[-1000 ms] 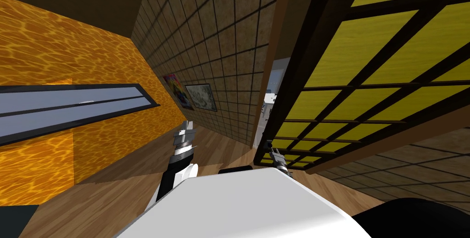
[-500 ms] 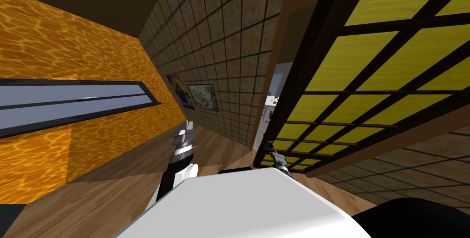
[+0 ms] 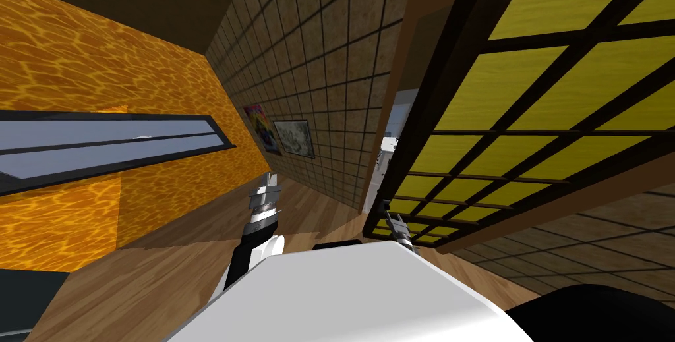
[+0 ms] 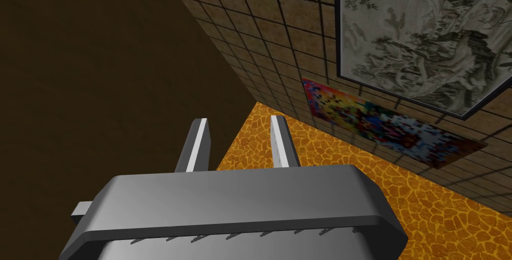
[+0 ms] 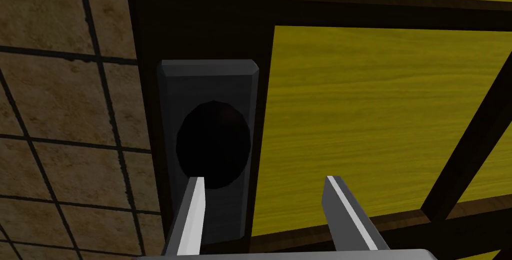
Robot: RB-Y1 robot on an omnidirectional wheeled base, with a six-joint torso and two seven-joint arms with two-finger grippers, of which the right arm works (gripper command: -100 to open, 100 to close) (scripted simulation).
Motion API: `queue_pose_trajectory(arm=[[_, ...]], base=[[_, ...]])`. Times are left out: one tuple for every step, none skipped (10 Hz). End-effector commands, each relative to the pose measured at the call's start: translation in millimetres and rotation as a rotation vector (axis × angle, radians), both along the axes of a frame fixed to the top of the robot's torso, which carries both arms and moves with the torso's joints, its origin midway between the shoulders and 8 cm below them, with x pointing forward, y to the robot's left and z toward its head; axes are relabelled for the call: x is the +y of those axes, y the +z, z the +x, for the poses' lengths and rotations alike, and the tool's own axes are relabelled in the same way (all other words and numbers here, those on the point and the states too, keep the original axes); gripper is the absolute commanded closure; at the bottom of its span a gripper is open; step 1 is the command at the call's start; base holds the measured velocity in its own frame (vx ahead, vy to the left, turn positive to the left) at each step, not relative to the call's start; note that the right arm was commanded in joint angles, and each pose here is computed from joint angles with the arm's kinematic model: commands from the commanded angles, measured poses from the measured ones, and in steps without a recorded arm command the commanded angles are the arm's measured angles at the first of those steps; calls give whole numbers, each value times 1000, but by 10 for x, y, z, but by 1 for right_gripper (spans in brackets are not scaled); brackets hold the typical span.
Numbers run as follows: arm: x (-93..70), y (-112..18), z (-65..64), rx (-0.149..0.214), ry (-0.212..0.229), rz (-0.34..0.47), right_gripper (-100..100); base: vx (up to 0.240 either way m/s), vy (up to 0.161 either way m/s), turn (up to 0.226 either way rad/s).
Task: Pull the door open
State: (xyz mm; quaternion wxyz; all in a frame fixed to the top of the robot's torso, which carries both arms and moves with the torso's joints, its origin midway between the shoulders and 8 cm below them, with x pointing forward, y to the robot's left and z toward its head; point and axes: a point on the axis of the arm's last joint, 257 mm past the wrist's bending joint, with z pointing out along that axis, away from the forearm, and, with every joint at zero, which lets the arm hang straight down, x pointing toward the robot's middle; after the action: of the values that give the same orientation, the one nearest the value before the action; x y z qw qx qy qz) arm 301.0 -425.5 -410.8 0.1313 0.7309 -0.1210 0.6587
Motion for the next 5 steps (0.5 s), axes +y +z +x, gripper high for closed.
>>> queue_pose_trajectory(arm=[[71, 15, 11, -18, 15, 1, -100], [138, 28, 21, -32, 27, 0, -100], [208, 43, 30, -46, 40, 0, -100], [277, 59, 38, -61, 53, 0, -100], [342, 75, 45, -75, 65, 0, -100]], base=[[-172, -42, 106], [-180, -15, 115], [-213, -28, 102], [-199, -13, 172], [-192, -37, 118]])
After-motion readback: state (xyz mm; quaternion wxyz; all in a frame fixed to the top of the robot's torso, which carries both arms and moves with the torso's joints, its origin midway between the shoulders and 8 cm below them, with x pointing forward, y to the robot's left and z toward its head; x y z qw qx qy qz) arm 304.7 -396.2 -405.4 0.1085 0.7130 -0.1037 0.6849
